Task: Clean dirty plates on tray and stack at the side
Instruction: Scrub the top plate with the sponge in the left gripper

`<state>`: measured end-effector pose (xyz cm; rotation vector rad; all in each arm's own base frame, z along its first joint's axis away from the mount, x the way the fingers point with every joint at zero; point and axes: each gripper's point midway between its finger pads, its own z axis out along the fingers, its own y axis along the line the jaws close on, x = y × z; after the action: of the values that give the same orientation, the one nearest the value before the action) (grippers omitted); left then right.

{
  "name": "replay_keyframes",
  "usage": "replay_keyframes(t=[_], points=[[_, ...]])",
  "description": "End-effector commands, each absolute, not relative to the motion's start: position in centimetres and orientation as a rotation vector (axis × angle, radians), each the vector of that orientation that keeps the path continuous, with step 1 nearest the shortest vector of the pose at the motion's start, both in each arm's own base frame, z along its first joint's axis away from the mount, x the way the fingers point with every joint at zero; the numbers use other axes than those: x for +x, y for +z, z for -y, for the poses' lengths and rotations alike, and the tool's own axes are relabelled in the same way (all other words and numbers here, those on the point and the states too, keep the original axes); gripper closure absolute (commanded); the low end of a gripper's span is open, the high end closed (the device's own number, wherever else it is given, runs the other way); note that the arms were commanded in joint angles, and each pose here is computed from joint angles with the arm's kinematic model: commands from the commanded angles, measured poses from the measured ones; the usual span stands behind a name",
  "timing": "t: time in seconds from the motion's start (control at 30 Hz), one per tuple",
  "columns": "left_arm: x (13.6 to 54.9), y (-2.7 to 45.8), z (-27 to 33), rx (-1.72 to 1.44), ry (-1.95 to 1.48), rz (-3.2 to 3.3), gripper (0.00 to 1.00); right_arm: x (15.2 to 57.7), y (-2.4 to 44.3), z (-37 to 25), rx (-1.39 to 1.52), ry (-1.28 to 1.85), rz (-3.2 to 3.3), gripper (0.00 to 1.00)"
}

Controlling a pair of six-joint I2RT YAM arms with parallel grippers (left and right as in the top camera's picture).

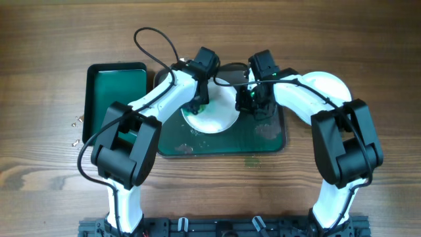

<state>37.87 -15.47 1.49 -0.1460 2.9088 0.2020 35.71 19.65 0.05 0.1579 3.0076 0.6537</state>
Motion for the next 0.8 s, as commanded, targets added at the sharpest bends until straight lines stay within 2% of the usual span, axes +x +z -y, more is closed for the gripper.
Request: replay_keyframes(t=[0.0,0.13,0.27,0.4,0.57,0.67,0.77], points=[[32.2,0.3,18.8,0.024,-0.149,-3.208,0.96,34.5,-1.7,-18.9,0.172,0.603,-3.064,0.96],[29.8,2.1,24.4,0.264,-0.739,-3.234,0.96,34.4,-1.6,-19.1,0.169,0.620,-3.065,0.96],[32.0,2.3,25.6,0.300,-0.795,-3.117,0.96,34.1,-1.6,-19.1,0.172,0.626,-3.077,0.96],[36.5,1.8,24.7,0.283,-0.581,-2.958,0.96,33.9,-1.6,-19.0,0.174,0.621,-3.088,0.96],[41.8,1.7,18.9,0.056,-0.035,-2.780,0.96,33.9,-1.6,-19.0,0.169,0.620,-3.088,0.96],[42.9,2.4,15.4,-0.011,0.218,-2.703,0.96,33.9,-1.6,-19.0,0.154,0.619,-3.088,0.96],[42.5,3.0,13.5,-0.037,0.319,-2.725,0.96,33.8,-1.7,-19.0,0.148,0.618,-3.089,0.96]])
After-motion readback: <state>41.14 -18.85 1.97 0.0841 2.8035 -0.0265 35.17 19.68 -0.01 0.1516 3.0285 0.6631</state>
